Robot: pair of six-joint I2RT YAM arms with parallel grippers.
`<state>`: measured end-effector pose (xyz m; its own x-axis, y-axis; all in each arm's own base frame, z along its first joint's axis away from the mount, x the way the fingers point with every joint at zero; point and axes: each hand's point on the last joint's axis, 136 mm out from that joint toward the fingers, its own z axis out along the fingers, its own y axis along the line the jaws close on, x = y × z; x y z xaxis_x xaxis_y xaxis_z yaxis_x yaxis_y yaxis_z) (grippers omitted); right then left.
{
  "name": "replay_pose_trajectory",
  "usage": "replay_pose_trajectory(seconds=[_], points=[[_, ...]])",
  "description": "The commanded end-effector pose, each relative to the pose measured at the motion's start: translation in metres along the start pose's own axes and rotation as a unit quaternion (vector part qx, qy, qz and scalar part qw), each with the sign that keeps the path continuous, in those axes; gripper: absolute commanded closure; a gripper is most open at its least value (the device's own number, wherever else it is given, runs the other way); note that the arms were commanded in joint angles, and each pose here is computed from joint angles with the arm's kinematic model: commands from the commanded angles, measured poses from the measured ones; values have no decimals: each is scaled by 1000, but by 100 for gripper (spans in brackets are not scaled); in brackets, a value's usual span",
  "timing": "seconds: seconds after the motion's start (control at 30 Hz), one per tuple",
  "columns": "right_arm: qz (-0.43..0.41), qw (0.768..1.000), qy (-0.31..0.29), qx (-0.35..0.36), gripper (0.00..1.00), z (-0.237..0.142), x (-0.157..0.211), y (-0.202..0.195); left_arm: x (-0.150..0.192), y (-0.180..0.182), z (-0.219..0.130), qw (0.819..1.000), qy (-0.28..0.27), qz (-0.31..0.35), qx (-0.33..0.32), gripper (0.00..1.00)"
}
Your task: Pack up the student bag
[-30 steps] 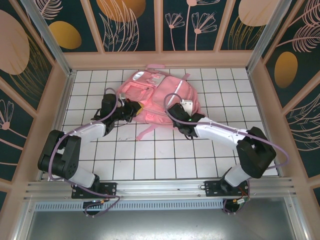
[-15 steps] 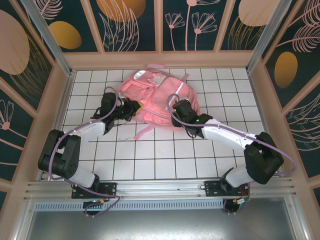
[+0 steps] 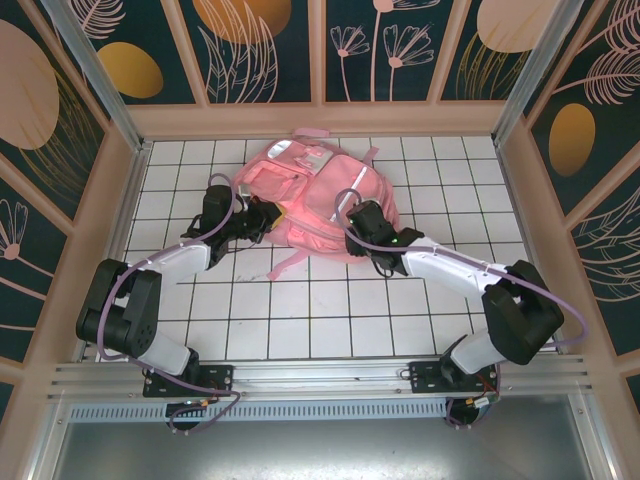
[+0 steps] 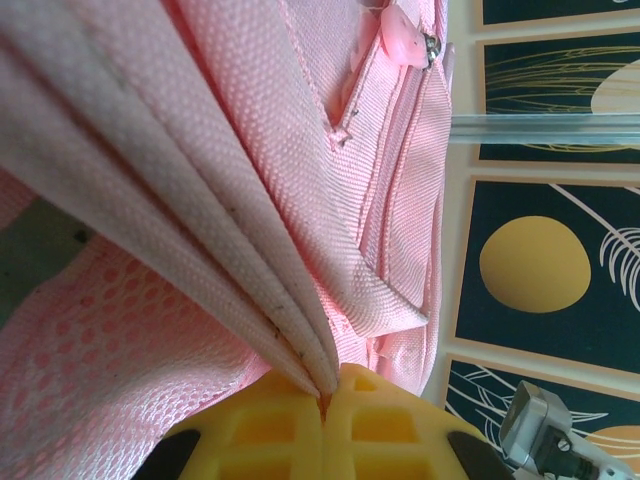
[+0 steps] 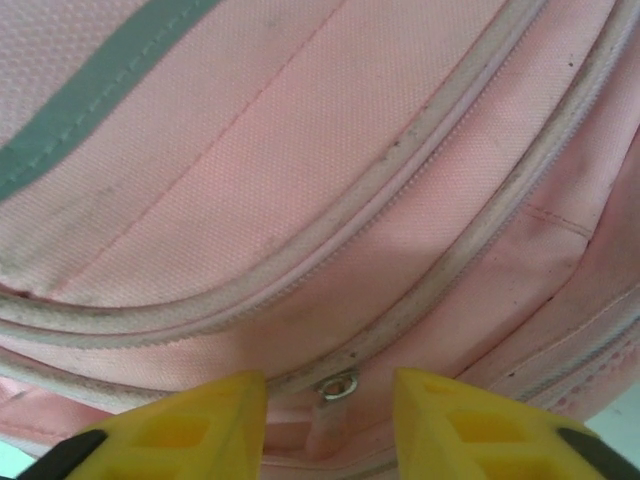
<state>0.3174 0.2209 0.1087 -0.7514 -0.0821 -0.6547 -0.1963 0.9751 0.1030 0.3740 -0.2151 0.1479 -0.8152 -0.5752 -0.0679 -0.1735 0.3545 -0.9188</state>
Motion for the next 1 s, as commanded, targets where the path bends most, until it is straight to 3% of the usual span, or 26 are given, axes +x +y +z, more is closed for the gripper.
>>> replay_pose_trajectory(seconds=[0.0,0.13,0.5,0.7,0.77,0.9,0.97], points=[[9,1000,19,-4,54,-6,16,-5,-11,-27,-2,999,-15,35,34,100],[-2,999,30,-31,52,-5,24,3,-12,-27,-1,999,-16,36,34,100],[-12,1000,21,13,66,19,8,-4,-12,-30,-3,999,-15,37,36,100],[-35,999,4,-17,67,26,2,8,-11,-31,-3,998,-13,39,37,100],[-48,999,-5,-24,73,28,-1,11,-11,-30,-3,999,-13,39,35,100],[-55,998,-21,9,94,25,-11,2,-13,-27,-3,999,-18,37,31,100],[-53,998,-34,24,99,17,-17,-4,-15,-24,-5,999,-22,35,28,100]])
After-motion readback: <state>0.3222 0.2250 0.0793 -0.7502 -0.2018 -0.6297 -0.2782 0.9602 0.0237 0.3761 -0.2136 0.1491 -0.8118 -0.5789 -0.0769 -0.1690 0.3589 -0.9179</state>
